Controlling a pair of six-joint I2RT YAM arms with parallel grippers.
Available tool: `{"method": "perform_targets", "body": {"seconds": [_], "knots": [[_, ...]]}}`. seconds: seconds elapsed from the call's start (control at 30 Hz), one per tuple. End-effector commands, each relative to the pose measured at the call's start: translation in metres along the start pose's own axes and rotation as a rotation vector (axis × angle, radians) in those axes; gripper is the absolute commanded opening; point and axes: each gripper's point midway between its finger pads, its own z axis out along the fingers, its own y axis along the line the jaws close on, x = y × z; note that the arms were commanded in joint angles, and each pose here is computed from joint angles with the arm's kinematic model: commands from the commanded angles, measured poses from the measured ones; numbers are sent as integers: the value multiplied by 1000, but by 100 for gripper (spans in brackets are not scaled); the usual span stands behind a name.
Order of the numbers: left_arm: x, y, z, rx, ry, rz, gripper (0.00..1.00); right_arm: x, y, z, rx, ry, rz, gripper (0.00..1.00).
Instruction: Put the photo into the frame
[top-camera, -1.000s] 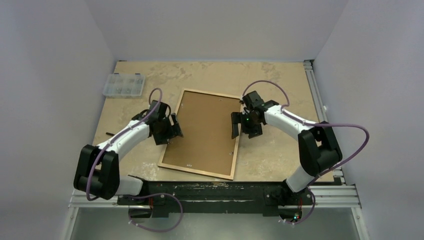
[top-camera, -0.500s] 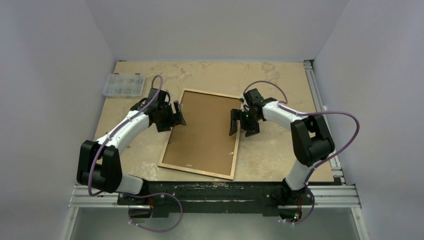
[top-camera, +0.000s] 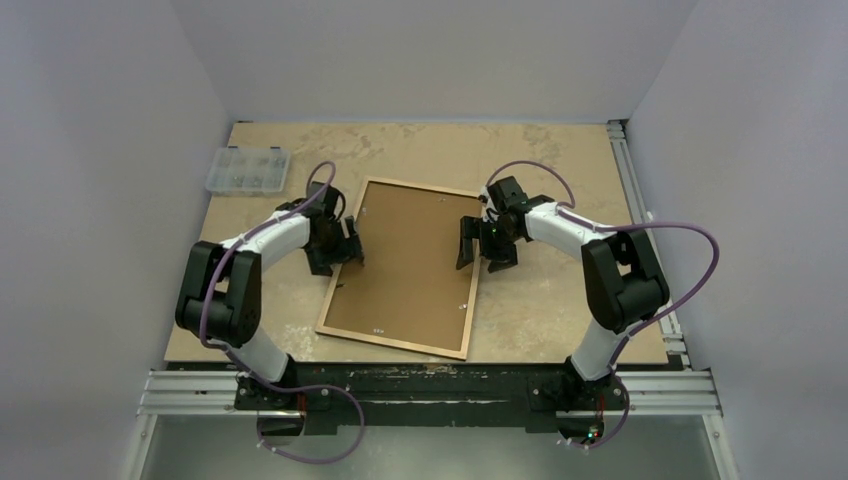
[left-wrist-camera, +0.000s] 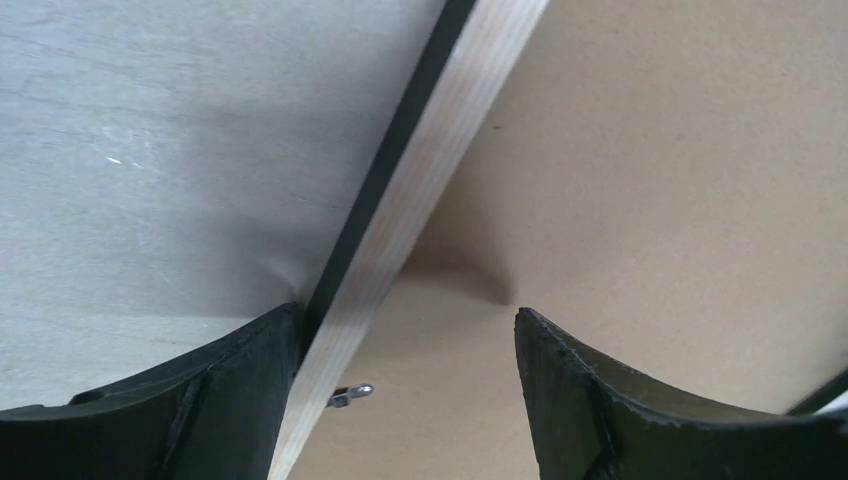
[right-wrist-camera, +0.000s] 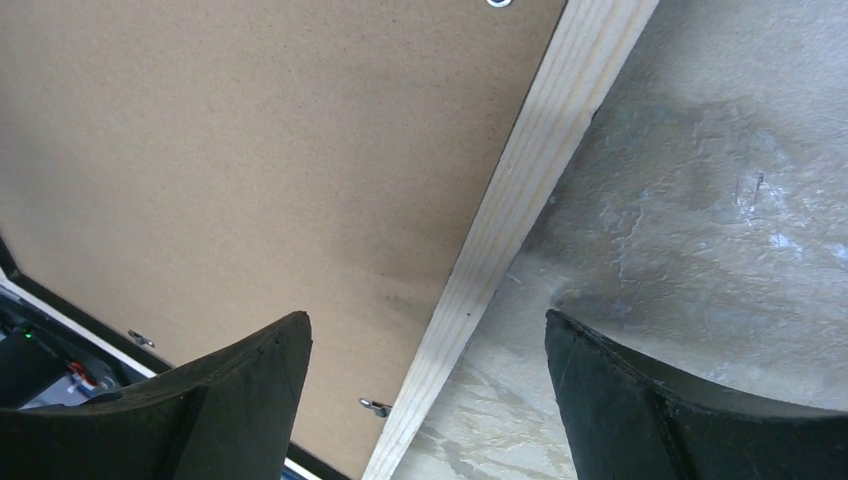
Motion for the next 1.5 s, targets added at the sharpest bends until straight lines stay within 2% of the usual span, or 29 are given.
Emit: {"method": "perform_targets", "body": {"seconds": [0.0, 0.4, 0.57, 0.7, 0.9, 1.17, 1.47], "knots": [[6, -19, -3, 88, -10, -9, 76, -8, 12, -3, -56, -23, 8, 85], [77, -69, 0, 238, 74, 36, 74, 8, 16, -17, -89, -11, 4, 85], [114, -75, -9, 284, 83, 37, 73, 26, 9, -27, -72, -6, 2, 85], [129, -69, -12, 266, 77, 28, 74, 33, -1, -30, -31, -20, 2, 87], [114, -51, -20, 140, 24, 71, 78, 3, -18, -34, 99, -85, -6, 92], [77, -55, -20, 110, -10, 64, 78, -58, -35, -47, 218, -187, 18, 93], [59, -40, -11, 24, -14, 70, 76, -89, -66, -30, 353, -182, 42, 85]]}}
